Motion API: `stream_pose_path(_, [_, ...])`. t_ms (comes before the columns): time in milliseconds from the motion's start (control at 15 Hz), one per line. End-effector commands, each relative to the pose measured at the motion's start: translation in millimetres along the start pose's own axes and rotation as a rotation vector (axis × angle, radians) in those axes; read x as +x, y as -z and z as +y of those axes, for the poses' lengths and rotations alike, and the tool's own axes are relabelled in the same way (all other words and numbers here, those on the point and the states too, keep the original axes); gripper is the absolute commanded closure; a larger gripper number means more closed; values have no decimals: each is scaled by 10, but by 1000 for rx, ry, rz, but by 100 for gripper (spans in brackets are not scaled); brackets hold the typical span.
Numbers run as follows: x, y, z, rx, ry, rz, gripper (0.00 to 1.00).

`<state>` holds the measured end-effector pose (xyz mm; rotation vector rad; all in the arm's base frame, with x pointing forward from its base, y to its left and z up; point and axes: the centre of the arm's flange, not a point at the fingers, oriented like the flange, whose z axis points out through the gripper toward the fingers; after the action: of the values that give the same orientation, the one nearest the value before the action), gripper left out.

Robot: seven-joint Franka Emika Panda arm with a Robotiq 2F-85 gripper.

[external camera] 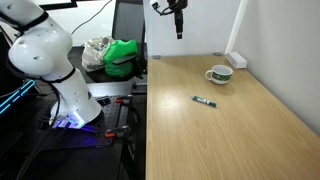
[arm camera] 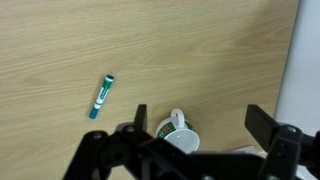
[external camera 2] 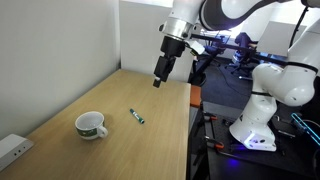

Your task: Move the mug cup from the left to the right

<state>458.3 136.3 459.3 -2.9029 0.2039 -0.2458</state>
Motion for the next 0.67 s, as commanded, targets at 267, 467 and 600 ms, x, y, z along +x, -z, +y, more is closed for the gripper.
stream_pose_path(267, [397,-215,-12,-58,10,125,0])
stream_pose_path(467, [600,-289,12,-78,7,126,0])
stream_pose_path(600, [735,-307,-2,-84,13,115,0])
